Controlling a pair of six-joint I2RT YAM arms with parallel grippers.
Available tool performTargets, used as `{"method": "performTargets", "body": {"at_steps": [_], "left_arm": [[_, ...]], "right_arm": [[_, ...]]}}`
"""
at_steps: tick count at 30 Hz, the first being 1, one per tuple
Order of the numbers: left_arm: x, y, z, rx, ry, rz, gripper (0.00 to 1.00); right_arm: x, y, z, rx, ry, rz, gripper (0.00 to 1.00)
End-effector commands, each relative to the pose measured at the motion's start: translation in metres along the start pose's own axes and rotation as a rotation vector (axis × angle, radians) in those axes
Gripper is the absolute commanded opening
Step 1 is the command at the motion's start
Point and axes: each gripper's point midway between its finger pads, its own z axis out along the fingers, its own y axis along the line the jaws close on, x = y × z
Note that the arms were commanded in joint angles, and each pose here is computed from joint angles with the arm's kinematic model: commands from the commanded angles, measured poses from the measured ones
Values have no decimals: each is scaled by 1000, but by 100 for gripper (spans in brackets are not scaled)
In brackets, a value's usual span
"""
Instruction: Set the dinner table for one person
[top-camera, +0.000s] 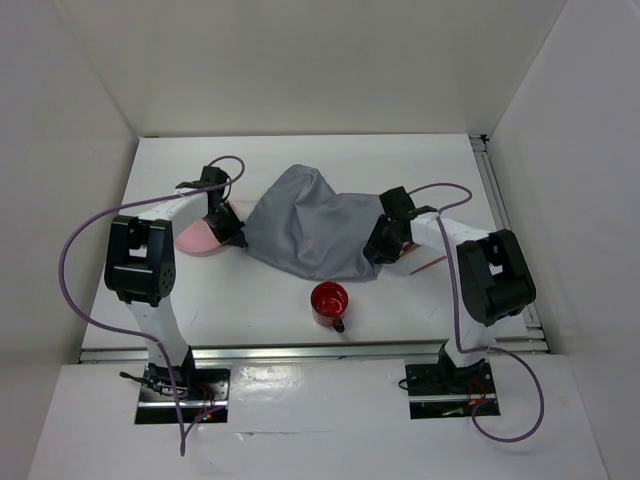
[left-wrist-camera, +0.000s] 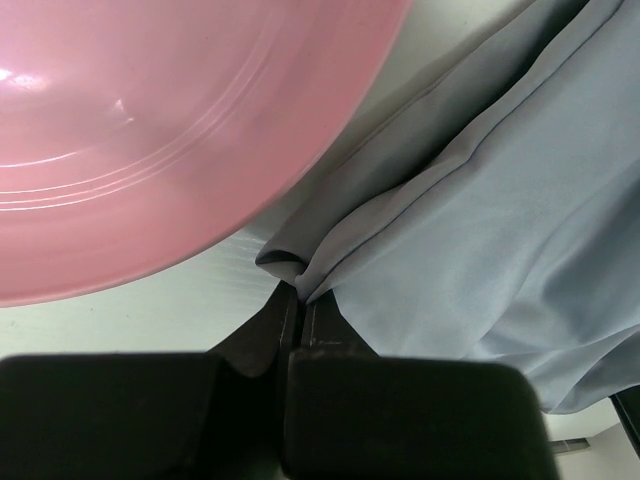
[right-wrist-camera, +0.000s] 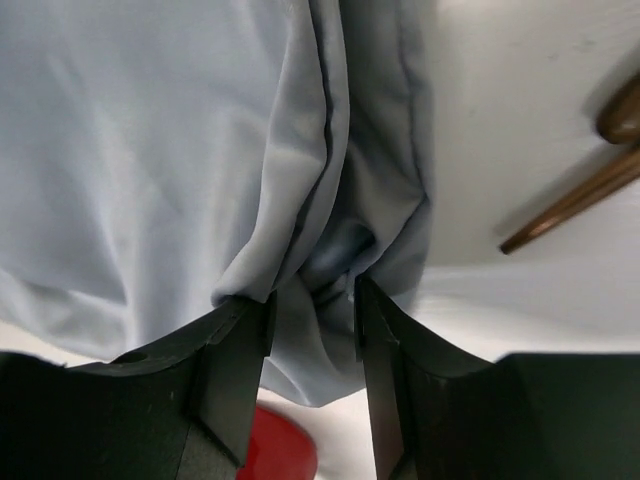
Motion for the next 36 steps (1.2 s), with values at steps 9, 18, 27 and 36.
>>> {"method": "performTargets", "body": {"at_steps": [9,18,27,36], "left_arm": [[-8,-9,-15,30,-27,30,0],[-8,-9,-15,30,-27,30,0],[-11,-1,-13,-6,-20,14,0],[-5,1,-8,3,-3,13,0]], "right_arm": [[3,-31,-6,153,-59,-21,30],[-4,-36,-5,181,-82,-13,0],[-31,-62,-78,161,-239,2,0],[5,-109,-79,142,-167,139,16]]}}
